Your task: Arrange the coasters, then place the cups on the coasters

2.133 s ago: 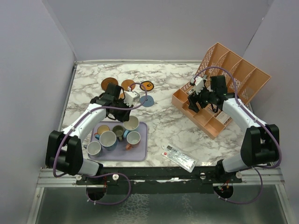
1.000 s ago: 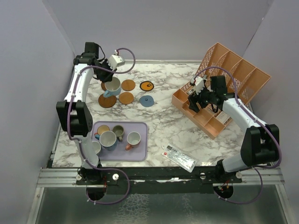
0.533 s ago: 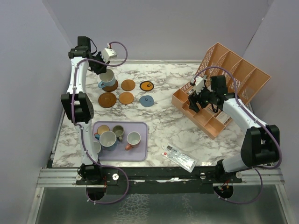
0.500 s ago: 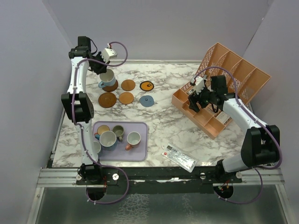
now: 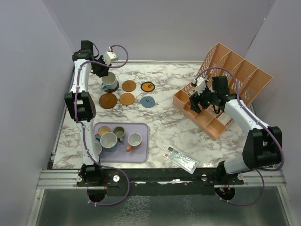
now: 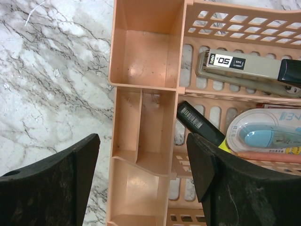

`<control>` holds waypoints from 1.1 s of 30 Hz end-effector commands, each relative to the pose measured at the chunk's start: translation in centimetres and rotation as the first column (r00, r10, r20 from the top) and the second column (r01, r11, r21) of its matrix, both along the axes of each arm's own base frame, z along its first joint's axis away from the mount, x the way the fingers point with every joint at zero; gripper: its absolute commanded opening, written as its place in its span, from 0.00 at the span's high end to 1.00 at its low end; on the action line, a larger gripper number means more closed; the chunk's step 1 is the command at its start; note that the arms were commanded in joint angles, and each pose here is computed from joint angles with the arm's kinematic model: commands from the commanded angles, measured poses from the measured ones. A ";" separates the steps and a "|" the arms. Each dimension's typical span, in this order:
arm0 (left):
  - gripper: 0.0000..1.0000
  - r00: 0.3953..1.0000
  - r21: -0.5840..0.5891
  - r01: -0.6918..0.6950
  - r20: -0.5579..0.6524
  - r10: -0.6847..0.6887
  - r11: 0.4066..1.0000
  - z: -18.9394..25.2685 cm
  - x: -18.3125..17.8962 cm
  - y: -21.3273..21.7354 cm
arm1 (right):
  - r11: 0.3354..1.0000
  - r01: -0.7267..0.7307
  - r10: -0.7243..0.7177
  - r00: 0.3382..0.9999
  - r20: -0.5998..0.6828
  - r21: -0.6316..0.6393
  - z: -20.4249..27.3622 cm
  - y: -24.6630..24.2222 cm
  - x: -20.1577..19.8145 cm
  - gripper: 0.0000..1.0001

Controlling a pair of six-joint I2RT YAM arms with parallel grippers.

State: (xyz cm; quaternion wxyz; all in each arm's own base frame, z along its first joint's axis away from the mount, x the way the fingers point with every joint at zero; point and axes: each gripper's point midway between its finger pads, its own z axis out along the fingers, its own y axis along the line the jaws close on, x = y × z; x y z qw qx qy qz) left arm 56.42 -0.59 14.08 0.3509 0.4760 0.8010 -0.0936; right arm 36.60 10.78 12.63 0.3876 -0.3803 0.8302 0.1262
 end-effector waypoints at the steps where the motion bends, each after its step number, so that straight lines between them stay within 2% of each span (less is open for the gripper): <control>1: 1.00 0.995 -0.049 -0.008 0.102 0.013 0.999 3.0 1.7 0.3 | 1.000 -0.001 0.001 0.999 0.035 -0.014 0.8 -0.4 0.2 0.24; 33: 1.00 0.996 -0.025 -0.083 0.033 0.084 0.996 -0.5 2.3 1.8 | 1.000 0.000 0.000 0.999 0.033 -0.018 0.6 -0.4 0.3 0.24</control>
